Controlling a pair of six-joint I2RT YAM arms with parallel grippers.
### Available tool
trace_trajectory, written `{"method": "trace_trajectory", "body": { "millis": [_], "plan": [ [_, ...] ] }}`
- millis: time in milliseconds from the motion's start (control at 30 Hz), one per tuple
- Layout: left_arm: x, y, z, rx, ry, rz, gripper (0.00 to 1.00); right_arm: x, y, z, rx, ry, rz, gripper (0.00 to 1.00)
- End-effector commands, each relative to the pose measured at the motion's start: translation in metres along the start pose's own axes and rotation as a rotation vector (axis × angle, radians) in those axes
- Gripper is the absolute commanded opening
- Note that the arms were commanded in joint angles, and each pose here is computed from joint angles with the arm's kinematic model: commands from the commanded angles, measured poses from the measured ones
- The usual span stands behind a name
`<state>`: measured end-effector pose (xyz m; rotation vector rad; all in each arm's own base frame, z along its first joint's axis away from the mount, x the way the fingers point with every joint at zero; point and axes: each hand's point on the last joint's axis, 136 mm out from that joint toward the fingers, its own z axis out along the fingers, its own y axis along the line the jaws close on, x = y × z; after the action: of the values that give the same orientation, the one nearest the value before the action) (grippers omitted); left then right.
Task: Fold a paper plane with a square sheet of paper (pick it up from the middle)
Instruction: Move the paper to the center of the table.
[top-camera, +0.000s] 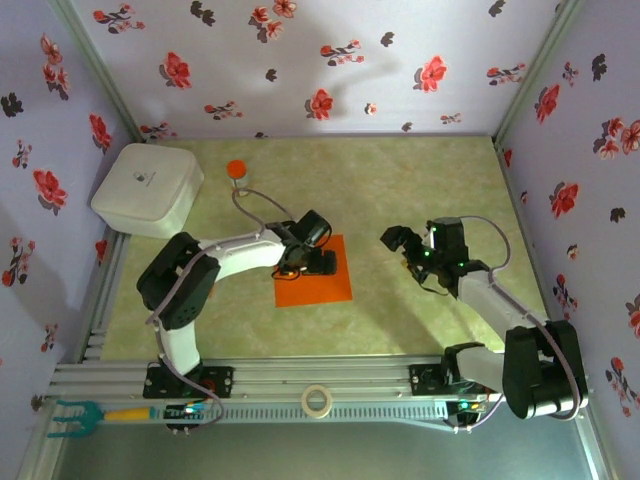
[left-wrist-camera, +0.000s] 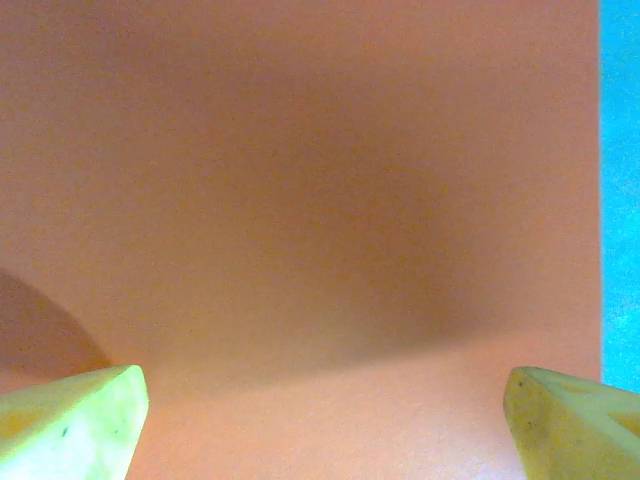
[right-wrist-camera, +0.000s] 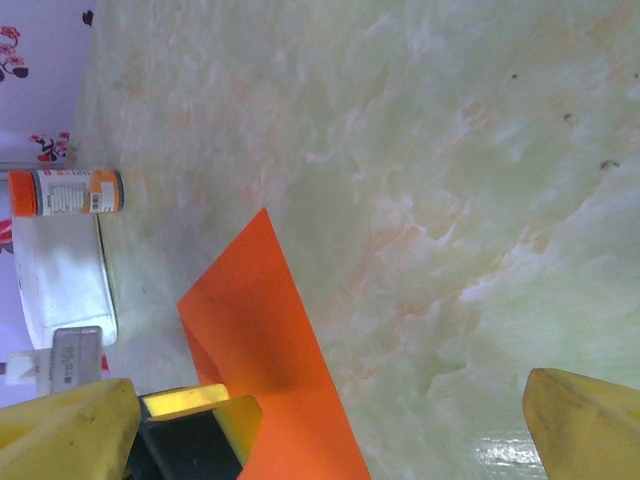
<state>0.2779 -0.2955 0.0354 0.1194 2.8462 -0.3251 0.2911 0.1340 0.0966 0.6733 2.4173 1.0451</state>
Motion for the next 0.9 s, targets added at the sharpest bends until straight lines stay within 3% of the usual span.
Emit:
{"method": "trace_trajectory", "body": {
  "millis": [0,333,867],
  "plan": [
    [-0.021,0.011,-0.025,-0.109,-0.051,-0.004,0.93,0.005,-0.002,0.0,0.048,0.019,-0.019,0.99],
    [-0.024,0.005,-0.024,-0.213,0.041,-0.015,0.94,0.007,0.003,-0.005,0.115,0.041,-0.097,0.99],
    [-0.015,-0.002,0.004,-0.225,0.113,-0.094,1.0,0.011,0.003,0.001,0.115,0.081,-0.094,0.99]
  ]
}}
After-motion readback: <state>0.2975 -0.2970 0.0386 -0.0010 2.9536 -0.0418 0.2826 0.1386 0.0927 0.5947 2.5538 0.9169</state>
